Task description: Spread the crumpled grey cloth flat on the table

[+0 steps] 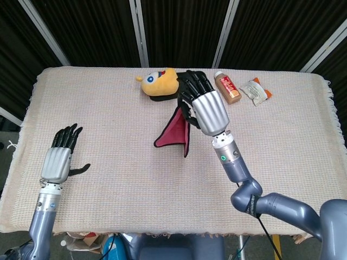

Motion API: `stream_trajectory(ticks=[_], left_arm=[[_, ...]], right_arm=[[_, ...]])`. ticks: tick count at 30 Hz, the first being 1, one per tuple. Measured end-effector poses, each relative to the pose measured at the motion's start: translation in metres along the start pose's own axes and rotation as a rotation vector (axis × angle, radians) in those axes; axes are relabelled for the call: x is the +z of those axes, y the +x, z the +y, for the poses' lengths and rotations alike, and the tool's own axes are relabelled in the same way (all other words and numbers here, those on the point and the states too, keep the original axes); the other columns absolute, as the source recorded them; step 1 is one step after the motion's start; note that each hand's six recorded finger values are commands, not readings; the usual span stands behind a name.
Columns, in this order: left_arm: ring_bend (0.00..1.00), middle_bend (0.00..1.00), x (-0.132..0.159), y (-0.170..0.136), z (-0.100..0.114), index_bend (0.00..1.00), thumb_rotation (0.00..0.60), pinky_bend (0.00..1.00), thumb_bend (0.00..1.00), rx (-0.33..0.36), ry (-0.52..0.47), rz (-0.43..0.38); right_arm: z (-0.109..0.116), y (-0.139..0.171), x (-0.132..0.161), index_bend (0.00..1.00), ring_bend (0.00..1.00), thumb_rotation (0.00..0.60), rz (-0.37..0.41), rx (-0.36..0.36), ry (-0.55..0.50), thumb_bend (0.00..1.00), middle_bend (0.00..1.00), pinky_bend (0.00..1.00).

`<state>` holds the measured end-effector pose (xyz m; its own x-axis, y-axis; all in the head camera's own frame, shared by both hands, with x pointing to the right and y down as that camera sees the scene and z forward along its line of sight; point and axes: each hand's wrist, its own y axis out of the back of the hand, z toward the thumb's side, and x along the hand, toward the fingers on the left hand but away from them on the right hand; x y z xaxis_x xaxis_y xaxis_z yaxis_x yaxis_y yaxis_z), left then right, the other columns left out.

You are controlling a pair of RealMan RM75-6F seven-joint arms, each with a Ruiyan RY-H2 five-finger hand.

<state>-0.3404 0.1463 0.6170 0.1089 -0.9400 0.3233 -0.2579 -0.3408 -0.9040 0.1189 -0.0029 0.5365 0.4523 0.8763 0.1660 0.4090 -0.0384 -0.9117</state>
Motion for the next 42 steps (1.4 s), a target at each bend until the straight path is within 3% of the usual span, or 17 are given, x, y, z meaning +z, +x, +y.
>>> stream_trajectory(ticks=[20,29,42], left_arm=[[0.00,0.00,0.087,0.083,-0.041,0.01,0.600,0.00,0.00,-0.032,-0.204,-0.038],[0.00,0.00,0.123,0.098,-0.059,0.13,0.600,0.00,0.02,-0.097,-0.292,-0.029],[0.00,0.00,0.132,0.099,-0.086,0.25,0.600,0.00,0.09,-0.144,-0.333,0.014]], right_arm=[[-0.014,-0.022,0.028,0.67,0.14,0.600,0.010,0.015,0.055,0.57,0.27,0.19],[-0.014,-0.028,0.048,0.68,0.14,0.600,0.013,-0.005,0.054,0.57,0.28,0.19],[-0.014,-0.052,0.056,0.68,0.14,0.600,-0.048,-0.023,0.053,0.57,0.28,0.19]])
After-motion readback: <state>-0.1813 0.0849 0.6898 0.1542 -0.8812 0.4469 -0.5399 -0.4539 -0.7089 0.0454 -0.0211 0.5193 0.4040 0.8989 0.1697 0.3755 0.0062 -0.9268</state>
